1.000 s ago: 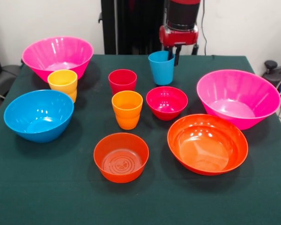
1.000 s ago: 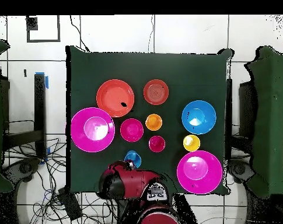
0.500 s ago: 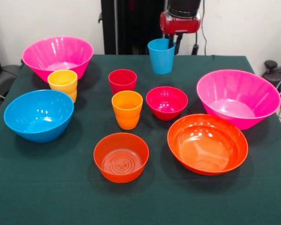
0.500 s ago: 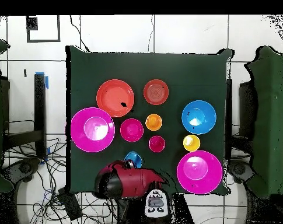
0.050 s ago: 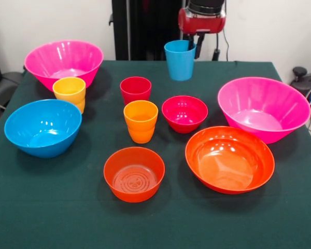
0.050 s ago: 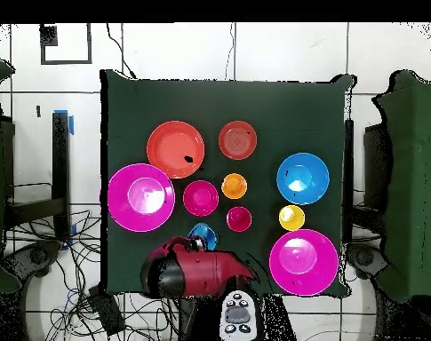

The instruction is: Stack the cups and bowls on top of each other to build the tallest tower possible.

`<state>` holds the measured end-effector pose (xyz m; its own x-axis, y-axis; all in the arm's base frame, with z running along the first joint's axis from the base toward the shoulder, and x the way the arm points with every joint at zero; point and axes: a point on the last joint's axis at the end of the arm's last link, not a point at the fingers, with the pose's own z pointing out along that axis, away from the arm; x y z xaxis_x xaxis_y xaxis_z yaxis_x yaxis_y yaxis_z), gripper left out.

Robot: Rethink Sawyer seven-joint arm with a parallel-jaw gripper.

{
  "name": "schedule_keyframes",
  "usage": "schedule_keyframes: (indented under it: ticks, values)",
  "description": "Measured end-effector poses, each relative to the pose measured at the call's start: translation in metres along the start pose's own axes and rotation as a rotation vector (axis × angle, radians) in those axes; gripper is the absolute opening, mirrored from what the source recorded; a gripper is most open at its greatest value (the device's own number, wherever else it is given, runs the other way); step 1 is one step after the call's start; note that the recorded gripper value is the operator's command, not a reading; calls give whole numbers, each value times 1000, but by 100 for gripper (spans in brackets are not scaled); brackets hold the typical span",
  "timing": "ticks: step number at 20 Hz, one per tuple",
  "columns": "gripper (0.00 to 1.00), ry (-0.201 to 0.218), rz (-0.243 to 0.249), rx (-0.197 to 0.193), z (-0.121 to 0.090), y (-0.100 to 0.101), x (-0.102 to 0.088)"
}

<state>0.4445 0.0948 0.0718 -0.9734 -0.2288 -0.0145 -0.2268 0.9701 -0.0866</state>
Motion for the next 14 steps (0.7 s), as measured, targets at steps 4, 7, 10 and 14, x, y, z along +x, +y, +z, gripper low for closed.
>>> schedule_keyframes:
  ticks: [4,7,10,14]
  values:
    - [0,22,0,1,-14,2,-12]
    - [0,42,5,-4,-25,4,-22]
    - [0,54,13,-13,-36,7,-33]
    - [0,51,26,-24,-46,11,-44]
